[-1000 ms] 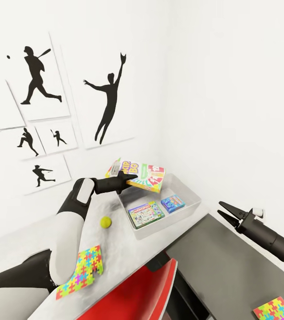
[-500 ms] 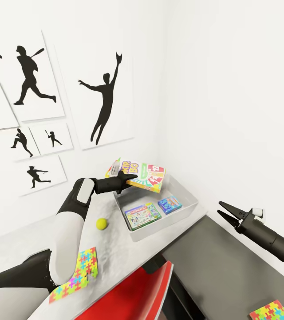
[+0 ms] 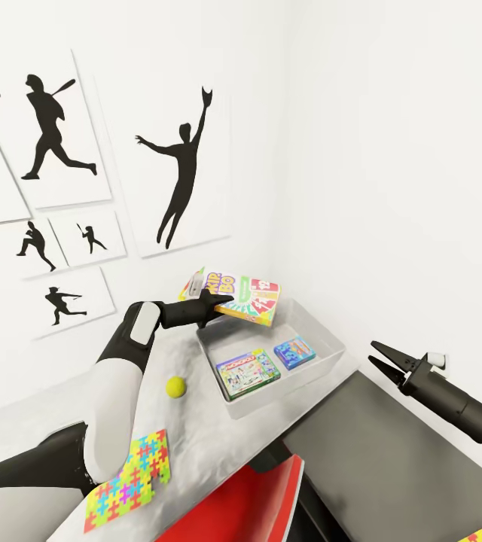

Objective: Put all the toys in the child's room - the three board games (two on the bed and one on the table), the two jigsaw puzzles on the table, and the tennis ball on the table - inside the toy box on the table in the child's room.

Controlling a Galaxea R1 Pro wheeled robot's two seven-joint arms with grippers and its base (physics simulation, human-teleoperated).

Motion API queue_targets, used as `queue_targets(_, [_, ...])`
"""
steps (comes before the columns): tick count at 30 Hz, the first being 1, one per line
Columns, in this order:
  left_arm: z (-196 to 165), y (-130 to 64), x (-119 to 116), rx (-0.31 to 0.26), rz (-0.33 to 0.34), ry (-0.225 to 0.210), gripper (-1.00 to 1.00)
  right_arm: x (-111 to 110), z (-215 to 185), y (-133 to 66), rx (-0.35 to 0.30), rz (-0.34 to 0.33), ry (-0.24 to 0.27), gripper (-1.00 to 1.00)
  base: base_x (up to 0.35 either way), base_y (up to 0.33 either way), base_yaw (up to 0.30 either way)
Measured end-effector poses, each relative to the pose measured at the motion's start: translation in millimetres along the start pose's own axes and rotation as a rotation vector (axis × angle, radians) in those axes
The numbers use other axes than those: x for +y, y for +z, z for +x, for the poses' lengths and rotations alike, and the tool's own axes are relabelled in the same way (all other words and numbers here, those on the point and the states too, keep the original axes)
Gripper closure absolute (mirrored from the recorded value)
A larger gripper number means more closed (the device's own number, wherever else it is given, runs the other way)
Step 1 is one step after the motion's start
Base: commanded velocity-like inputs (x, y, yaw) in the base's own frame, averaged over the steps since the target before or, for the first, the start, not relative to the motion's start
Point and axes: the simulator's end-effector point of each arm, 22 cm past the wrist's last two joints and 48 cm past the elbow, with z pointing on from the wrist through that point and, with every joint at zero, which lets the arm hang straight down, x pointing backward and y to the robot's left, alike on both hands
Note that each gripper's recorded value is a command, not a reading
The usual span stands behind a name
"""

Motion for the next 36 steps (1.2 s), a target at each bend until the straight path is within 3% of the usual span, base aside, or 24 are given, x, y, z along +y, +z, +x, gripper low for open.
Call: queue_targets(36, [-0.1,0.2,0.0,-0.001,0.000,0.002,1.00,-0.4,1.4,1.1,0.001,0.001,0.001,-1.00,0.024,0.000,0.000])
